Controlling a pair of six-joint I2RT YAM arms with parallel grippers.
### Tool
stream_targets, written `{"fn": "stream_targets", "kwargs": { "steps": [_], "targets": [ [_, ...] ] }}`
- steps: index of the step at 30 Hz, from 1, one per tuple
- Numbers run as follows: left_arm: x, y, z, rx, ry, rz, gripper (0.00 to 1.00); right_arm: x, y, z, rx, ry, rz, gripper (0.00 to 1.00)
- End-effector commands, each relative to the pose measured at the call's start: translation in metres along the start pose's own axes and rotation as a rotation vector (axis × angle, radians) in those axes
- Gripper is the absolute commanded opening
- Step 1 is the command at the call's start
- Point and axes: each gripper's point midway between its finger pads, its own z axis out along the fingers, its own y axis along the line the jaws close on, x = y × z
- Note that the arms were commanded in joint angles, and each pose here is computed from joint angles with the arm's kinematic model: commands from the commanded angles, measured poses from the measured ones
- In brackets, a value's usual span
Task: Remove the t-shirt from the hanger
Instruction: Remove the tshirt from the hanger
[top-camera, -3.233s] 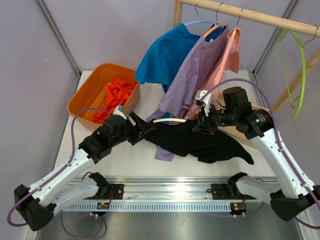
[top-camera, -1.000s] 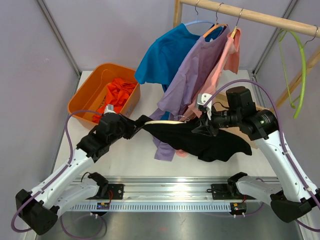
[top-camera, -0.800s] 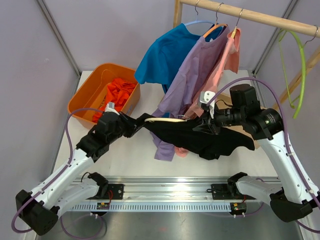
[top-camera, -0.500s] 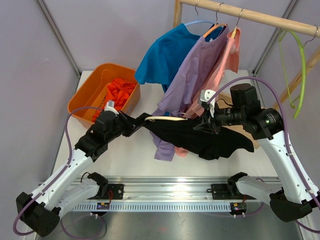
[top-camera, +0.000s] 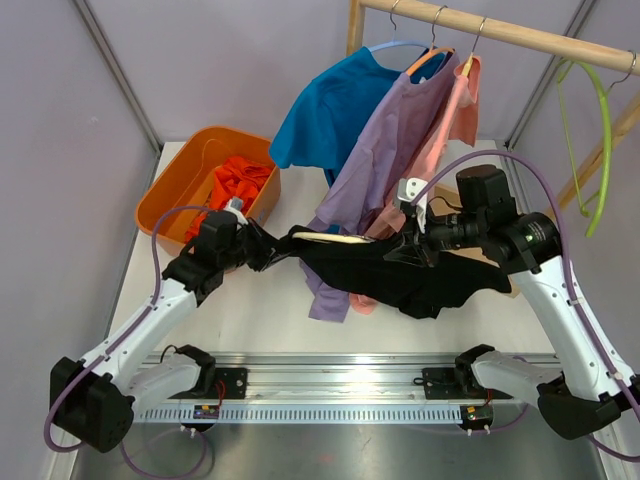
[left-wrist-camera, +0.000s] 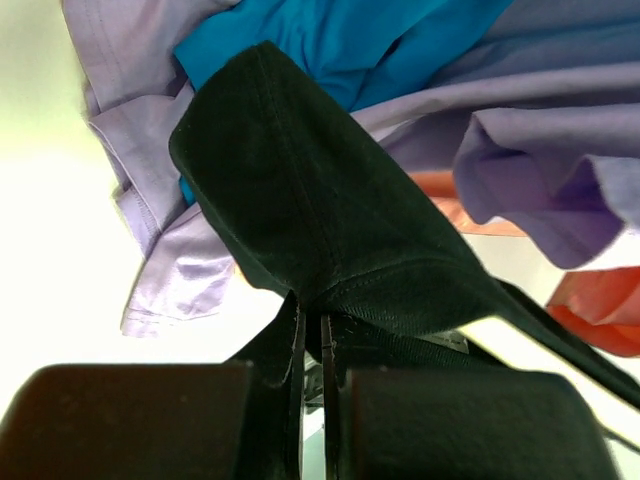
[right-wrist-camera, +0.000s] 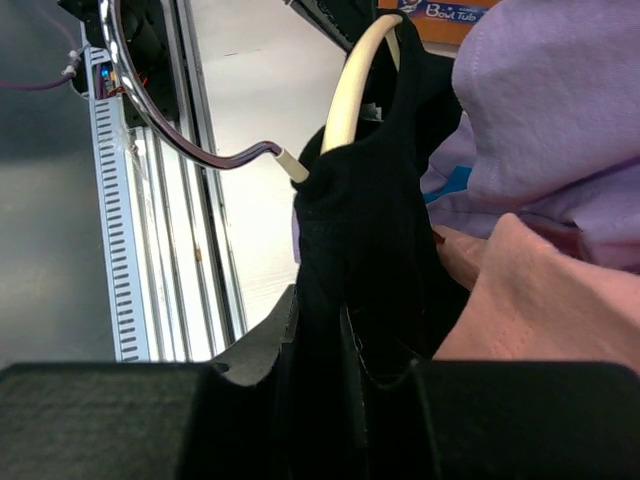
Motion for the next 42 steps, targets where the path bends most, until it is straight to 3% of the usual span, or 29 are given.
{"fn": "stream_targets", "kwargs": {
  "steps": [1,6,12,24,27,34,38,42],
  "targets": [
    [-0.024,0.124,-0.007,-0.474,-0.101,0.082,0.0,-0.054,0.003,-0.035,0.099,-0.156,-0.106,0.0],
    [-0.024,0.131,-0.009,-0.498,-0.087,0.099,0.0,-0.065,0.014,-0.039,0.042,-0.184,-0.137,0.0],
    [-0.036,0.135,-0.012,-0.488,-0.106,0.028,0.01,-0.056,0.056,-0.041,-0.169,-0.203,-0.207,0.0],
    [-0.049,0.147,-0.011,-0.478,-0.061,0.014,0.0,-0.07,0.064,-0.049,-0.177,-0.241,-0.21,0.0],
    [-0.043,0.134,-0.005,-0.386,-0.019,0.025,0.0,-0.063,0.052,-0.039,-0.162,-0.225,-0.175,0.0],
    [-0.03,0.058,-0.003,-0.001,0.09,0.165,0.01,-0.026,0.043,-0.003,-0.261,-0.174,0.029,0.0],
    [-0.02,0.024,-0.024,0.166,0.11,0.317,0.27,-0.032,0.03,-0.002,-0.2,-0.171,0.027,0.0],
    [-0.014,-0.001,-0.053,0.279,0.072,0.529,0.62,-0.031,0.019,-0.001,-0.139,-0.145,0.042,0.0]
  ]
}}
